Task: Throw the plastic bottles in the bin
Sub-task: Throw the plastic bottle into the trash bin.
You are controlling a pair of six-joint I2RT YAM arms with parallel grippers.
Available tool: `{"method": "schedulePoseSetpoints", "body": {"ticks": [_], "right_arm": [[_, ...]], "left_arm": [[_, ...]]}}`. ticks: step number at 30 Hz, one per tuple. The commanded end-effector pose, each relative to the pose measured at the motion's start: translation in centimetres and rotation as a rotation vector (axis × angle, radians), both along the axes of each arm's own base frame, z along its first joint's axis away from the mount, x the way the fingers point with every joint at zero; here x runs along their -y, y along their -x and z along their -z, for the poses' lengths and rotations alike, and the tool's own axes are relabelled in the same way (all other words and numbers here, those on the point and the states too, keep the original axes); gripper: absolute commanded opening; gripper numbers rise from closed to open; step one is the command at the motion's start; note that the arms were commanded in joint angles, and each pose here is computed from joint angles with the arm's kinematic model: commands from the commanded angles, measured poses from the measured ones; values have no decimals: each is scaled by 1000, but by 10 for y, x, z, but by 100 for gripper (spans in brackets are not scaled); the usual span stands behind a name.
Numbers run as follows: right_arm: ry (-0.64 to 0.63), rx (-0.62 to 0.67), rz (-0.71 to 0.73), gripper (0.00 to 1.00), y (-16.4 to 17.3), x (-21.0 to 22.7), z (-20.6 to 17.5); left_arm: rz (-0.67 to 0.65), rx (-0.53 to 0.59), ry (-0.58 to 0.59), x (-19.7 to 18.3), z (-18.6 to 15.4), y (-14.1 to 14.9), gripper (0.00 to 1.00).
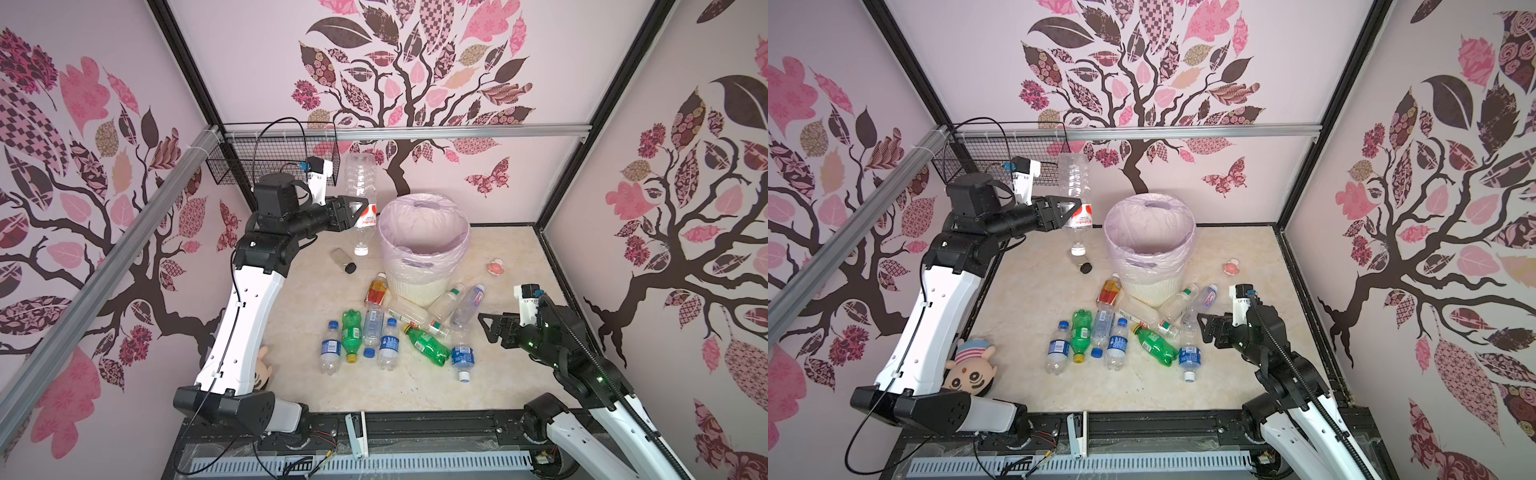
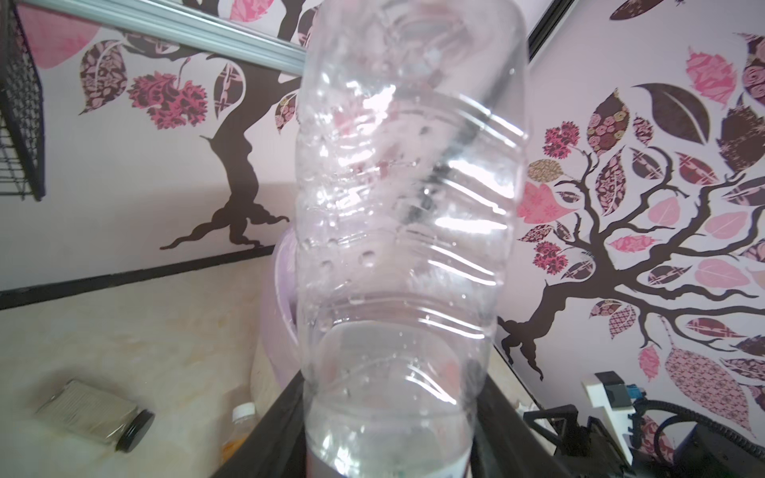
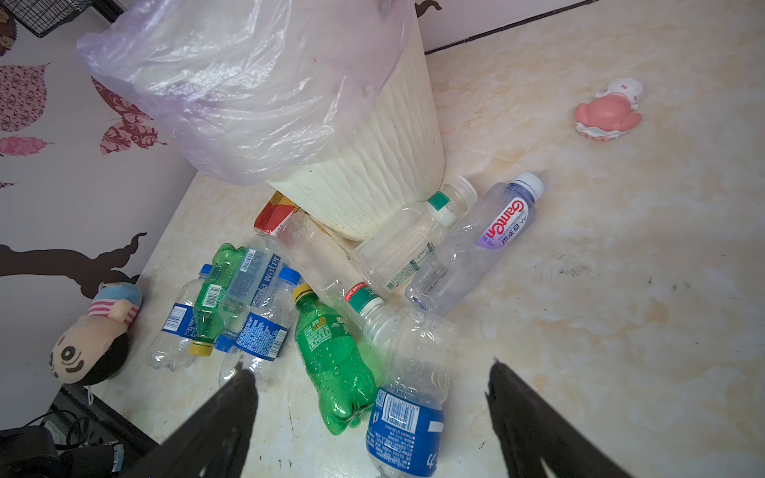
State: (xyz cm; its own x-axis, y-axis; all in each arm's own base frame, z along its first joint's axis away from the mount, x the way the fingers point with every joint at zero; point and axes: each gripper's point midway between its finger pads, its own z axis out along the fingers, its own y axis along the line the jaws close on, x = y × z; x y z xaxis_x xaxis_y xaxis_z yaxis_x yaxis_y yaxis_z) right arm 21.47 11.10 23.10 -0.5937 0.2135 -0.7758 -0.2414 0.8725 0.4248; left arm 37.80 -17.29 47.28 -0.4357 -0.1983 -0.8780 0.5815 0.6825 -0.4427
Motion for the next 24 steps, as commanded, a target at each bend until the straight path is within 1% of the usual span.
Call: {"method": "schedulePoseSetpoints", "body": {"ticks": [1,8,19,21,24], "right_arm": [[8,-8,-13,89,2,-1,5],[6,-5,-9,89,3,0,4],[5,-1,-3,89,3,1,3],[5,0,-2,89,3,1,2],[4,0,-2,89,3,1,2]], "left_arm": [[19,60,51,12,-26,-6,55],[33,46,111,34,-27,-29,53],[56,-20,62,66,14,-55,53],[64,0,52,71,8,-55,53],[73,-13,34,78,17,-59,53]]}}
